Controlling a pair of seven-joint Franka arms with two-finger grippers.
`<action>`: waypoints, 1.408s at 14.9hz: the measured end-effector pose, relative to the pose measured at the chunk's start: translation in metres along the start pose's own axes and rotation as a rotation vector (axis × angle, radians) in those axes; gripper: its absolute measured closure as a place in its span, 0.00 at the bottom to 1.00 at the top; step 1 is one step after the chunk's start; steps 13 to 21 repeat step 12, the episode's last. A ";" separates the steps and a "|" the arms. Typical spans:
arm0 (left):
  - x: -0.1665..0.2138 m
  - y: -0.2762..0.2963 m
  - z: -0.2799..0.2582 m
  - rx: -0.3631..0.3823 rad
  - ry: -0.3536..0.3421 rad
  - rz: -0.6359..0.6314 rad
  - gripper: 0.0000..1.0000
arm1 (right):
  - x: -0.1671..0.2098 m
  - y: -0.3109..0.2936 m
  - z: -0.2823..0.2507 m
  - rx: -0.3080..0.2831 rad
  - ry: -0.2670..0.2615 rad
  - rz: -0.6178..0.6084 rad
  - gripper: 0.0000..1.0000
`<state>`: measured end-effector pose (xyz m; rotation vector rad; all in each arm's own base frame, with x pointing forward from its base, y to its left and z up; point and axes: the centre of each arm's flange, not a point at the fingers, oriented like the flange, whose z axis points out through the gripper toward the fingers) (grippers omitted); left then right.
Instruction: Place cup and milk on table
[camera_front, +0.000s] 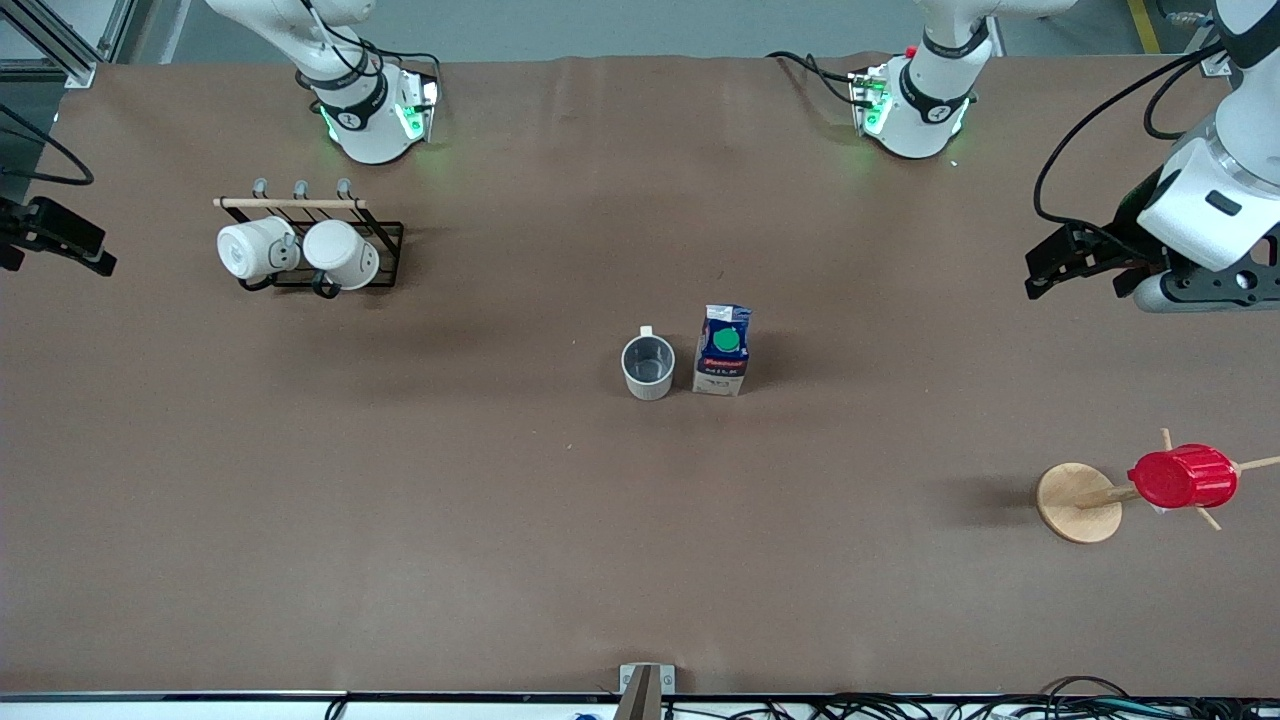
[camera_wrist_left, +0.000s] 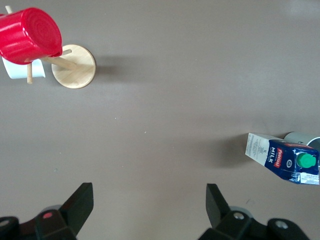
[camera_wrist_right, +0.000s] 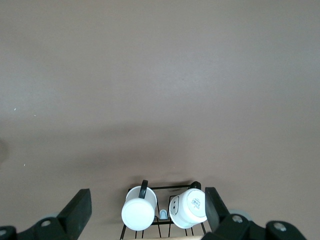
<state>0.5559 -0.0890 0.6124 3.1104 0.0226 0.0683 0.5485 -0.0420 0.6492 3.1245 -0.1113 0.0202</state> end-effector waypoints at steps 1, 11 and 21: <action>-0.005 -0.002 0.004 0.001 -0.003 0.005 0.01 | 0.000 0.000 0.000 0.000 0.000 0.000 0.00; -0.012 0.003 0.016 0.005 -0.014 0.036 0.01 | 0.000 0.000 0.000 0.000 0.000 0.000 0.00; -0.012 0.004 0.017 0.005 -0.015 0.037 0.01 | 0.000 0.000 0.000 0.000 0.000 0.000 0.00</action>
